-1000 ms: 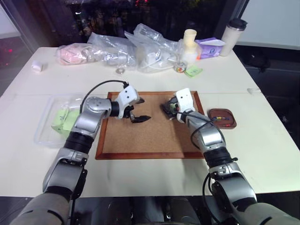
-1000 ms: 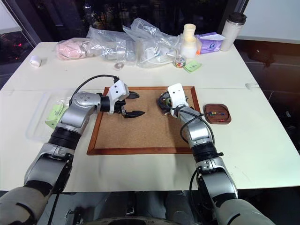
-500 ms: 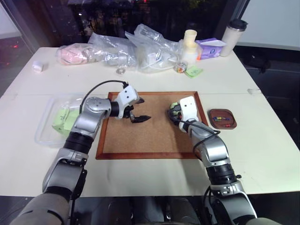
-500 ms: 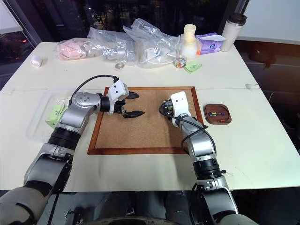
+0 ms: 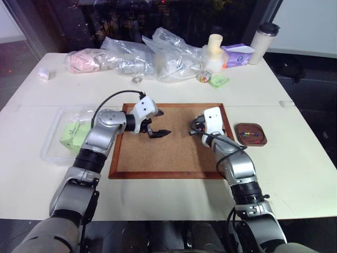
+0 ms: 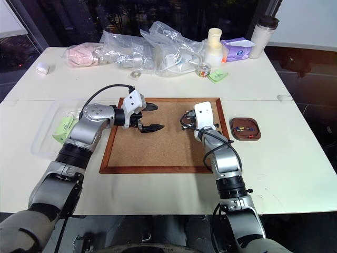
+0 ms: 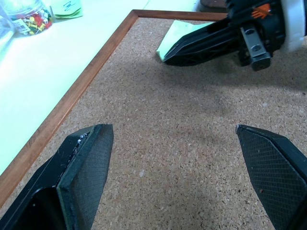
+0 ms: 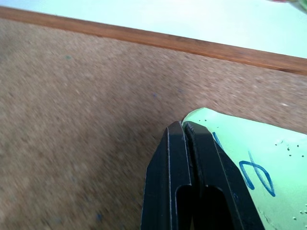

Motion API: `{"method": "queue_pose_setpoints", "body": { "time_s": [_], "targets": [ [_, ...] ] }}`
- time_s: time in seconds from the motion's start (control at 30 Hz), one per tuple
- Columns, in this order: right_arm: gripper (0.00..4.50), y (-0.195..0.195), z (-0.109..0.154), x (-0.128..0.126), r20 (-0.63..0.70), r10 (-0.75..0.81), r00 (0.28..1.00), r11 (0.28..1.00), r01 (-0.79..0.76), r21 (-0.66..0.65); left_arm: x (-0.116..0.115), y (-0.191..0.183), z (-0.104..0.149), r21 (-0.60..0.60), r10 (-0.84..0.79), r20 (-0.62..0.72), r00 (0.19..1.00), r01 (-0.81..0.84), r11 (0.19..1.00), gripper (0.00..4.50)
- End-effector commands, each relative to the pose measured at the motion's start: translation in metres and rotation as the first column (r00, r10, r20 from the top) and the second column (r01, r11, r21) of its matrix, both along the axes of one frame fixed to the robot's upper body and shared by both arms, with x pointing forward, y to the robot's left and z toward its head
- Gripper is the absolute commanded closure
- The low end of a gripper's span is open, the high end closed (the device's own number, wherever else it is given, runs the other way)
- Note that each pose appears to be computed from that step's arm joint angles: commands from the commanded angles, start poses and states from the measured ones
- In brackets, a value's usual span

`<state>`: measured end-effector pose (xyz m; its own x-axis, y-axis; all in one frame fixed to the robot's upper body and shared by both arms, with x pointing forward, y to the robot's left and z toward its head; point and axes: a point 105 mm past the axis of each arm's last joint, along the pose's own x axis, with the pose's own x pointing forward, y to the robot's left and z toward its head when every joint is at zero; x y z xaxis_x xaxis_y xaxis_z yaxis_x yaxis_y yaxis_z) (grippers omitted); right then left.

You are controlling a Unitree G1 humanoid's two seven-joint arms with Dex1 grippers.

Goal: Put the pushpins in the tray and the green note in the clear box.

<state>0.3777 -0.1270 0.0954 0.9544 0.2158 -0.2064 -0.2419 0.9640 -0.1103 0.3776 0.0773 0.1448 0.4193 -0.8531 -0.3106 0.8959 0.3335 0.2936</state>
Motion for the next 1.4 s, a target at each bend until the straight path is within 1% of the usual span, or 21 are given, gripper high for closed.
{"method": "queue_pose_setpoints", "body": {
  "time_s": [0.03, 0.07, 0.1, 0.23, 0.27, 0.3, 0.33, 0.4, 0.6, 0.73, 0.8, 1.0, 1.1, 1.23, 1.4],
  "targets": [
    [3.96, -0.001, 0.031, -0.019, 0.131, 0.061, 0.99, 0.995, -0.071, 0.074, -0.001, 0.0, 0.01, -0.02, -0.01, 0.032, 0.999, 0.01, 1.0, 0.0],
    [3.65, 0.001, 0.036, -0.022, 0.151, 0.083, 0.985, 0.991, -0.098, 0.091, -0.002, -0.001, 0.009, -0.019, -0.012, 0.029, 0.999, 0.013, 1.0, 0.0],
    [3.22, 0.001, 0.04, -0.025, 0.169, 0.086, 0.982, 0.989, -0.105, 0.107, -0.002, -0.001, 0.008, -0.019, -0.013, 0.028, 1.0, 0.014, 1.0, 0.0],
    [1.1, 0.004, 0.05, -0.033, 0.206, 0.125, 0.97, 0.978, -0.155, 0.137, -0.002, -0.004, 0.007, -0.021, -0.019, 0.023, 1.0, 0.02, 1.0, 0.0],
    [0.7, 0.006, 0.053, -0.037, 0.219, 0.149, 0.964, 0.974, -0.181, 0.135, -0.002, -0.004, 0.007, -0.022, -0.02, 0.022, 1.0, 0.021, 1.0, 0.0],
    [0.14, 0.007, 0.056, -0.04, 0.229, 0.165, 0.959, 0.971, -0.198, 0.134, -0.002, -0.004, 0.007, -0.022, -0.02, 0.021, 1.0, 0.021, 1.0, 0.0],
    [0.05, 0.007, 0.057, -0.043, 0.233, 0.171, 0.957, 0.969, -0.206, 0.134, -0.002, -0.004, 0.007, -0.022, -0.02, 0.021, 1.0, 0.021, 1.0, 0.0],
    [0.05, 0.002, 0.056, -0.045, 0.228, 0.166, 0.959, 0.97, -0.201, 0.14, -0.002, -0.004, 0.007, -0.021, -0.02, 0.019, 1.0, 0.021, 1.0, 0.0],
    [0.05, -0.016, 0.039, -0.045, 0.173, 0.137, 0.975, 0.981, -0.158, 0.109, -0.003, -0.004, 0.005, -0.022, -0.023, 0.012, 1.0, 0.023, 0.999, 0.0],
    [0.05, -0.015, 0.019, -0.047, 0.127, 0.211, 0.969, 0.976, -0.215, 0.02, -0.004, -0.005, 0.005, -0.024, -0.025, 0.009, 1.0, 0.026, 0.999, 0.0],
    [0.05, -0.017, 0.012, -0.047, 0.113, 0.233, 0.966, 0.972, -0.235, 0.002, -0.004, -0.005, 0.005, -0.023, -0.026, 0.008, 1.0, 0.026, 0.999, 0.0],
    [0.05, -0.032, -0.003, -0.037, 0.087, 0.257, 0.962, 0.964, -0.25, -0.086, -0.003, -0.003, 0.006, -0.023, -0.022, 0.01, 1.0, 0.022, 0.999, 0.0],
    [0.05, -0.046, -0.01, -0.026, 0.081, 0.24, 0.967, 0.963, -0.226, -0.146, -0.003, -0.003, 0.006, -0.024, -0.018, 0.008, 1.0, 0.018, 1.0, 0.0],
    [0.05, -0.053, -0.015, -0.016, 0.077, 0.243, 0.967, 0.957, -0.226, -0.18, -0.004, -0.002, 0.007, -0.031, -0.013, 0.009, 1.0, 0.013, 0.999, 0.0],
    [0.05, -0.06, -0.031, -0.011, 0.003, 0.251, 0.968, 0.946, -0.245, -0.214, -0.003, -0.001, 0.01, -0.051, -0.002, 0.014, 1.0, 0.003, 0.999, 0.0]
  ]
}}
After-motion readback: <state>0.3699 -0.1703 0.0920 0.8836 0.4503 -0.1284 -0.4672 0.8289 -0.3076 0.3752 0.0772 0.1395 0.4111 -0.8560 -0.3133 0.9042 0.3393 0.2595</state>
